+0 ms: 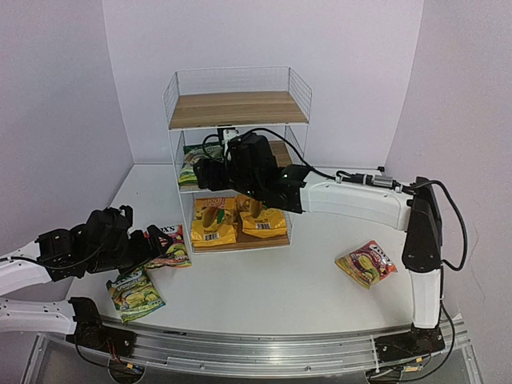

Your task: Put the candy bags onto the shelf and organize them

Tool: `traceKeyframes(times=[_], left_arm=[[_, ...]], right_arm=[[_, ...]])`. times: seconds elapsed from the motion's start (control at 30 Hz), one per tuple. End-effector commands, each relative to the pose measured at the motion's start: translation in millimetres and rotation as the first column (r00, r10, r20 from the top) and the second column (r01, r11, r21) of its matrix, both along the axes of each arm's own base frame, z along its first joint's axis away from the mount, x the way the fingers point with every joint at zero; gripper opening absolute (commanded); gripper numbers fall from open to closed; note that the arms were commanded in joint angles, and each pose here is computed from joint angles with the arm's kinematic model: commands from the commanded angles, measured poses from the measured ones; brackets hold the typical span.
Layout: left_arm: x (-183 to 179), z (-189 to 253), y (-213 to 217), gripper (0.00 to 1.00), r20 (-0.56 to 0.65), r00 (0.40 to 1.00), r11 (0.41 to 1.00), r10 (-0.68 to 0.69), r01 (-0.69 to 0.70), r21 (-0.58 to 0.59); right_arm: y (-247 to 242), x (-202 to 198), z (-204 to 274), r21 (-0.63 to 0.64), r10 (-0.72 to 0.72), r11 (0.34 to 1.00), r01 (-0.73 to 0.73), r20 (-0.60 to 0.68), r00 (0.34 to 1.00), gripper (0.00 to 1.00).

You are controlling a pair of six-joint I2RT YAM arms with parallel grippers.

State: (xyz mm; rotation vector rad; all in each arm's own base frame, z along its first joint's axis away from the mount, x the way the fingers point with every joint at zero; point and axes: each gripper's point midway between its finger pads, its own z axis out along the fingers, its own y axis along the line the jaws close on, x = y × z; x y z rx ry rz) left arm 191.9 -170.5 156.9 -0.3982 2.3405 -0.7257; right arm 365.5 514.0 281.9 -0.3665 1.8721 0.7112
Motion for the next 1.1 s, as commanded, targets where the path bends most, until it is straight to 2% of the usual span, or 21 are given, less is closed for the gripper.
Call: traceKeyframes(times=[0.0,0.17,0.4,0.7,0.87,1.07], left_arm=[[3,6,-1,1.00,0.016,1.000,0.999,0.014,-0.013,-0.033],[2,7,-2,1.00,0.019,1.000,0.999,0.014,-0.013,-0.049],[4,6,-7,1.00,0.016,1.000,0.999,0.001,0.000,-0.044],[5,7,-10,1.00,0.021,1.000,0.999,-0.010,0.011,-0.050],[6,8,-11,0.99,0.024,1.000,0.999,-0.014,0.015,-0.048],[6,6,-13,1.00,0.022,1.000,0.999,-0.022,0.022,-0.044]], right_arm=[[8,-7,-1,0.034,0.047,0.998,-0.046,-0.035,0.998,0.80],[-2,-20,7,0.117,0.058,0.992,-0.045,-0.115,0.992,0.72],[5,-48,8,0.159,0.197,0.973,-0.165,-0.217,0.956,0.70],[-6,-60,1,0.114,0.199,0.978,-0.172,-0.299,0.933,0.71],[-19,-65,-4,0.046,0.165,0.986,-0.159,-0.341,0.925,0.71],[-15,-78,-6,0.070,0.227,0.974,-0.217,-0.389,0.893,0.69]])
